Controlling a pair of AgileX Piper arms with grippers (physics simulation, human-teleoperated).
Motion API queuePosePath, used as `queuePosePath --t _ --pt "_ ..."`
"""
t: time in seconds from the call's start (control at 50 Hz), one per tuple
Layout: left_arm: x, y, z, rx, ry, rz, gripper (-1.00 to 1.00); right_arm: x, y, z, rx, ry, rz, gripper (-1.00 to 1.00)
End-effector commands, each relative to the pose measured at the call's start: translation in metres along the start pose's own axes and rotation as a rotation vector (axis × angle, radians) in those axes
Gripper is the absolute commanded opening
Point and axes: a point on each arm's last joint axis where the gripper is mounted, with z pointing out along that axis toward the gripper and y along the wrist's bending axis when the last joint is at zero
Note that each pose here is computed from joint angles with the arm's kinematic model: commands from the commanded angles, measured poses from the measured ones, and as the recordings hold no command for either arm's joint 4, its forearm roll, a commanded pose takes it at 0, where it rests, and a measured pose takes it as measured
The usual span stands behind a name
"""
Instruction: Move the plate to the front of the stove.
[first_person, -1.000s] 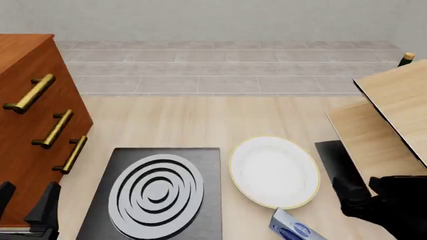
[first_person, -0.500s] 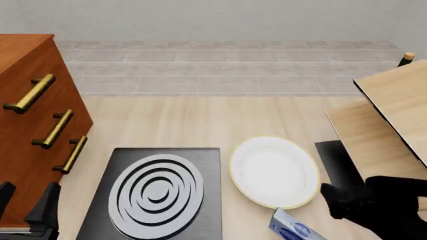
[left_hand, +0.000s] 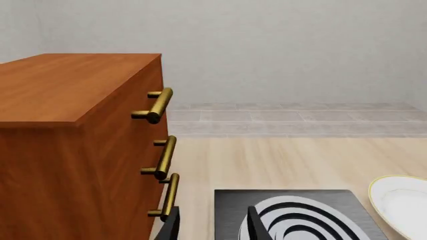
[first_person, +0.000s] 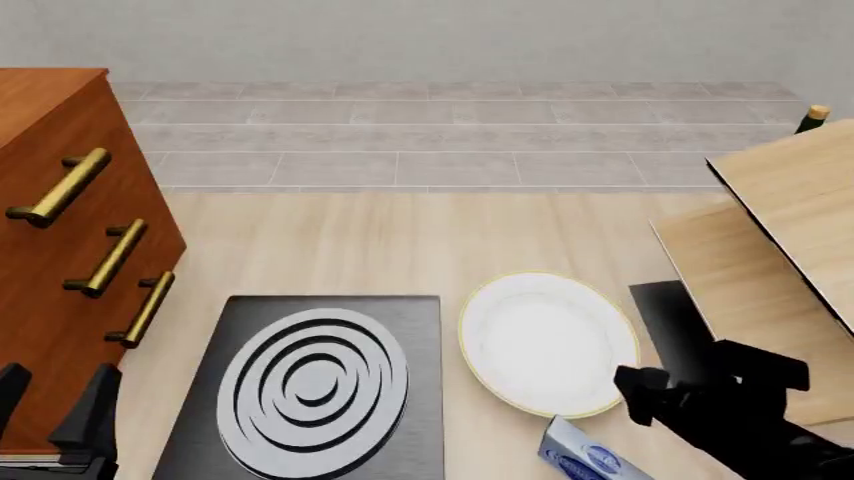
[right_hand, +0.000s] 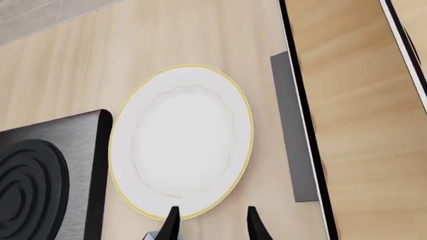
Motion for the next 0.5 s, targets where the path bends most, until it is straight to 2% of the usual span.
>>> queuePosePath --t 0.02,0.34,0.5 --pt "0.000 0.000 0.000 0.000 0.000 0.000 1.00 0.003 -0.001 0.011 0.008 0.024 0.046 1.00" --pt "0.000 0.000 0.000 0.000 0.000 0.000 1.00 0.003 -0.002 0.024 0.016 0.022 0.099 1.00" --pt "0.000 0.000 0.000 0.000 0.000 0.000 1.00 0.009 -0.003 0.032 0.014 0.036 0.118 1.00"
